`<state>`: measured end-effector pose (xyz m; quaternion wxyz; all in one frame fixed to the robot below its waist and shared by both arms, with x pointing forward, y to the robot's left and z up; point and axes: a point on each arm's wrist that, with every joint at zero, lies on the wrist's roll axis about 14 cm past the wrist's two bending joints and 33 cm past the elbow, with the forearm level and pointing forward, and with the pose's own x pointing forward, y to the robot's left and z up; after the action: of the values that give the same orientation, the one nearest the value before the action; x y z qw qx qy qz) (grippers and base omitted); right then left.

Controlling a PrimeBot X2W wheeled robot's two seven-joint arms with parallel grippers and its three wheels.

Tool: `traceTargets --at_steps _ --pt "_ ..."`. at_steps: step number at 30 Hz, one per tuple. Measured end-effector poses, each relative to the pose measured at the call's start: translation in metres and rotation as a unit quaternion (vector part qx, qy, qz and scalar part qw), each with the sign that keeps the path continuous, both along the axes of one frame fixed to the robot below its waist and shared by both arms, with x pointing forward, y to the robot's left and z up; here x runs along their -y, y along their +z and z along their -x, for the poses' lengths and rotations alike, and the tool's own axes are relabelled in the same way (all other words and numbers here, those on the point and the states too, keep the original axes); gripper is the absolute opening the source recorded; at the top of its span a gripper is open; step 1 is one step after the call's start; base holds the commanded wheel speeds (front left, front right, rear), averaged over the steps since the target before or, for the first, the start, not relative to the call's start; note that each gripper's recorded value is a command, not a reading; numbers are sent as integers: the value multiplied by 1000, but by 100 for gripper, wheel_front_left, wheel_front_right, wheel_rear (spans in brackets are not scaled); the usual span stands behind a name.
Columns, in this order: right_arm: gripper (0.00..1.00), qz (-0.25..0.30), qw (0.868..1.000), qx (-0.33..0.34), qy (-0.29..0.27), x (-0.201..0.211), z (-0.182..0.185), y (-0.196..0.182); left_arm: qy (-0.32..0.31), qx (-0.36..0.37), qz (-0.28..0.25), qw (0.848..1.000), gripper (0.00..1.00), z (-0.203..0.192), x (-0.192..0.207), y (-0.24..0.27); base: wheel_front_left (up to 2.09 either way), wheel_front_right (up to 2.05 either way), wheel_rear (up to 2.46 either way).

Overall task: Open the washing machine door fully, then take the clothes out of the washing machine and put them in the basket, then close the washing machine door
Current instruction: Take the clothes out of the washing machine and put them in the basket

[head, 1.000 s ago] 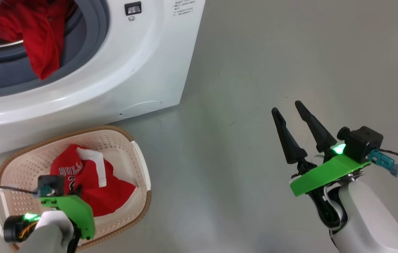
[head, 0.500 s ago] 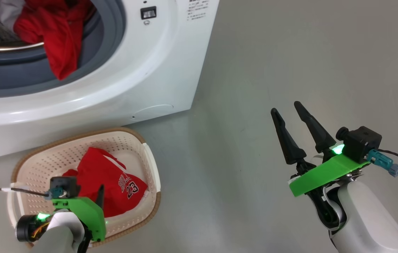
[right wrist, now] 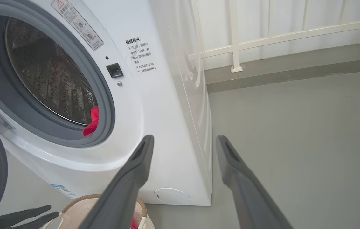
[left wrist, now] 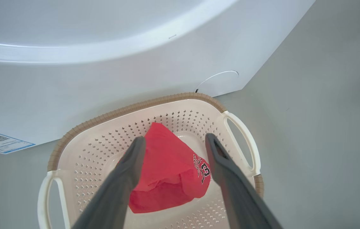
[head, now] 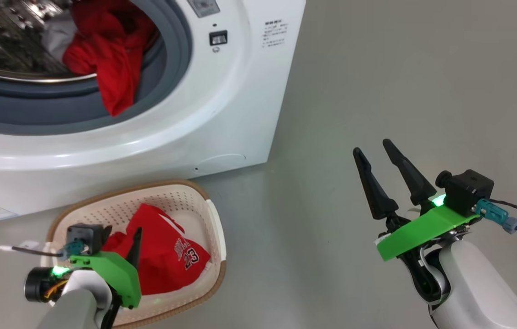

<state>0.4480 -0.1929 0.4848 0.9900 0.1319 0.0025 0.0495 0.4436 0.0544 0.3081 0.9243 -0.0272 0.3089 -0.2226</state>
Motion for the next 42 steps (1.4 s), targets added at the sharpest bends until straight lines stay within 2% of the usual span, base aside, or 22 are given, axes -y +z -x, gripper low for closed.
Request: traceTargets --at_steps 9,17,30,42 --pt "100 -6 1000 13 10 -9 8 11 44 62 14 997 100 0 -29 37 0 0 0" --pt "100 -12 999 22 22 -19 15 19 87 127 43 987 100 0 -44 80 0 0 0" --pt "100 -12 998 46 41 -31 23 38 151 220 71 961 100 16 -71 141 0 0 0" --pt "100 -3 997 52 48 -31 32 43 181 277 75 941 100 35 -91 178 0 0 0"
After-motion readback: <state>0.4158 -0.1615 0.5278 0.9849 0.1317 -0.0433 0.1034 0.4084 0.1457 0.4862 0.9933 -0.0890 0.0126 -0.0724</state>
